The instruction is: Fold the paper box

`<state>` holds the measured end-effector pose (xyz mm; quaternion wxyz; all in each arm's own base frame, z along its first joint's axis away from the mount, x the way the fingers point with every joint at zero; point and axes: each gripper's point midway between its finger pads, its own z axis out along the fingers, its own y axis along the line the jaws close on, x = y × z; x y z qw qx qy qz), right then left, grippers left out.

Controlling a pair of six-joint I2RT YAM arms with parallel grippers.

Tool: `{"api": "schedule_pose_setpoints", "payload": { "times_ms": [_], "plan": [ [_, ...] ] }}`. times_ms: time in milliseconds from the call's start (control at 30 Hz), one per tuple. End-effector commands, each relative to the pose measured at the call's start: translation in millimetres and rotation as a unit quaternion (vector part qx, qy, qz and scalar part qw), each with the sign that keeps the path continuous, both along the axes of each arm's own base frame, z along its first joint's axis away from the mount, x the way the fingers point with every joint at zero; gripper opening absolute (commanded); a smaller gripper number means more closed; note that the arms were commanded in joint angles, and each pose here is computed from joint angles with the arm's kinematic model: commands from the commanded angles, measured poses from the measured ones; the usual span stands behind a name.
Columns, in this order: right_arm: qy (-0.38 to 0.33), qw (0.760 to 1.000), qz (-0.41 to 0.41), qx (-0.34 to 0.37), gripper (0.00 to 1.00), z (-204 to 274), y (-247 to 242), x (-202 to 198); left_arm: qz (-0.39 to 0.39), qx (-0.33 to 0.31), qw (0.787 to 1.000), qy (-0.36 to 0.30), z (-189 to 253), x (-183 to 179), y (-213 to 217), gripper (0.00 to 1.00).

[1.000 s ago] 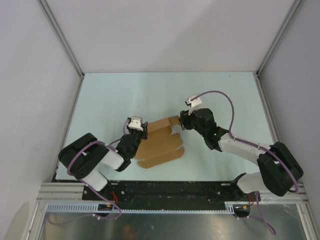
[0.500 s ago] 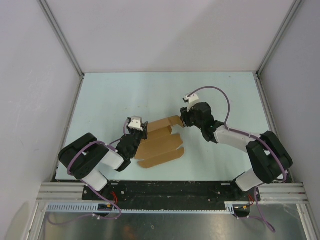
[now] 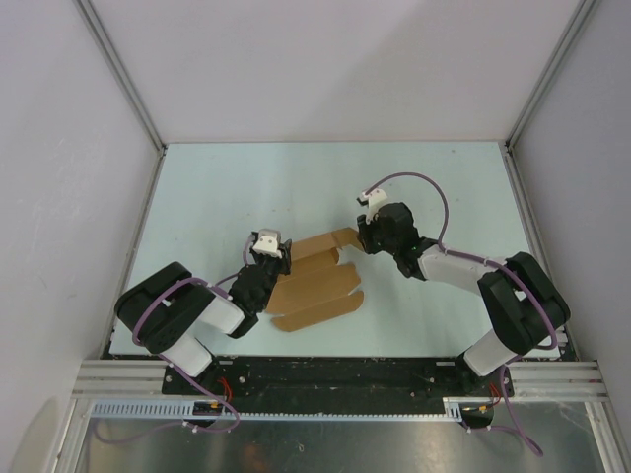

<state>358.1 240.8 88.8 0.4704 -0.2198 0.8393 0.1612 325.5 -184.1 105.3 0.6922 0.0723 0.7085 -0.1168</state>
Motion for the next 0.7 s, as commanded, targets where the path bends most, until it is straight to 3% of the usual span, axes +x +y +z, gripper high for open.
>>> {"api": "schedule_pose_setpoints", "payload": {
  "times_ms": [0, 167, 667],
  "plan": [
    [-0.015, 1.0, 0.019, 0.019, 0.2, 22, 15, 2, -0.007, -0.002, 1.0, 0.007, -3, -1, -2, 0.37],
    [-0.013, 0.999, 0.027, 0.031, 0.08, 27, 27, -8, -0.007, -0.003, 1.0, 0.008, -4, -2, -1, 0.37],
    [-0.001, 0.996, 0.032, 0.08, 0.03, 37, 50, -18, -0.008, -0.003, 1.0, 0.009, -4, -2, -2, 0.37]
  ]
}}
